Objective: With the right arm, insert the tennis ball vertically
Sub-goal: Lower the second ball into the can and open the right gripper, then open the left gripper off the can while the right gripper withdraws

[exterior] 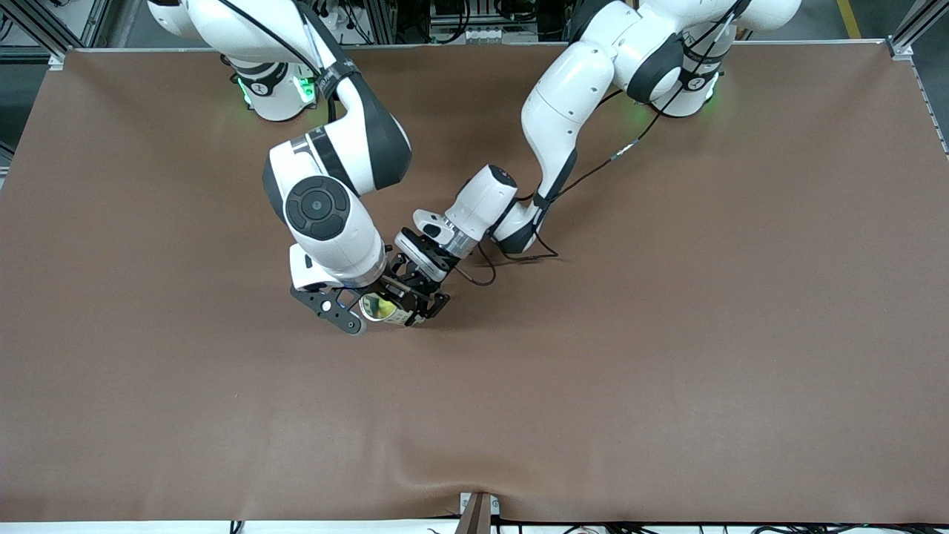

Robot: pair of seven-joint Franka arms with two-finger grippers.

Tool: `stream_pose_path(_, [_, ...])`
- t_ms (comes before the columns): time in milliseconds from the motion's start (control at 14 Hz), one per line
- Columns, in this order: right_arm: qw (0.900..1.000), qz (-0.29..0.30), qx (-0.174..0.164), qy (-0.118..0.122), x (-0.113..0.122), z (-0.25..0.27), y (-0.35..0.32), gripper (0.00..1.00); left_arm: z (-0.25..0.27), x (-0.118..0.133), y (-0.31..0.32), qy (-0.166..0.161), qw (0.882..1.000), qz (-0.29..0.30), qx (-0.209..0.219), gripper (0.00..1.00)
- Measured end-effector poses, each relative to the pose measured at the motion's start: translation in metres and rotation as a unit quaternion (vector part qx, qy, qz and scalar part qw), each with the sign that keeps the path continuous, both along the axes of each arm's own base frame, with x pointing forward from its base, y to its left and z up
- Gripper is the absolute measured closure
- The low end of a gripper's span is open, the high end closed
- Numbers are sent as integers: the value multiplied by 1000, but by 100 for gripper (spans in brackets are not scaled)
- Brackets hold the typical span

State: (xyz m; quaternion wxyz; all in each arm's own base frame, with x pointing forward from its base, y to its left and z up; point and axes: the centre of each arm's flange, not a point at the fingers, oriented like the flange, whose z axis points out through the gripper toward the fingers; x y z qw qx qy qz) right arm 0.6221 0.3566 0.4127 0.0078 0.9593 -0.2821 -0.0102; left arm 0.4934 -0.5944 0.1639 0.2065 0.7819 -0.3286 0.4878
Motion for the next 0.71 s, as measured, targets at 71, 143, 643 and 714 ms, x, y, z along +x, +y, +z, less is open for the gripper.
stream_pose_path(71, [1000,-2,1,-3,1,5,-3,0,0,0,0,0,1000,0,0,16])
stream_pose_path(143, [1000,-5,1,-4,3,11,-8,0,0,0,0,0,1000,0,0,15])
stream_pose_path(643, [999,-9,18,28,14,128,-171,0,1,1,0,-1,1000,1,-1,0])
stream_pose_path(714, [999,-11,22,28,14,142,-202,0,2,1,0,-1,1000,1,-2,0])
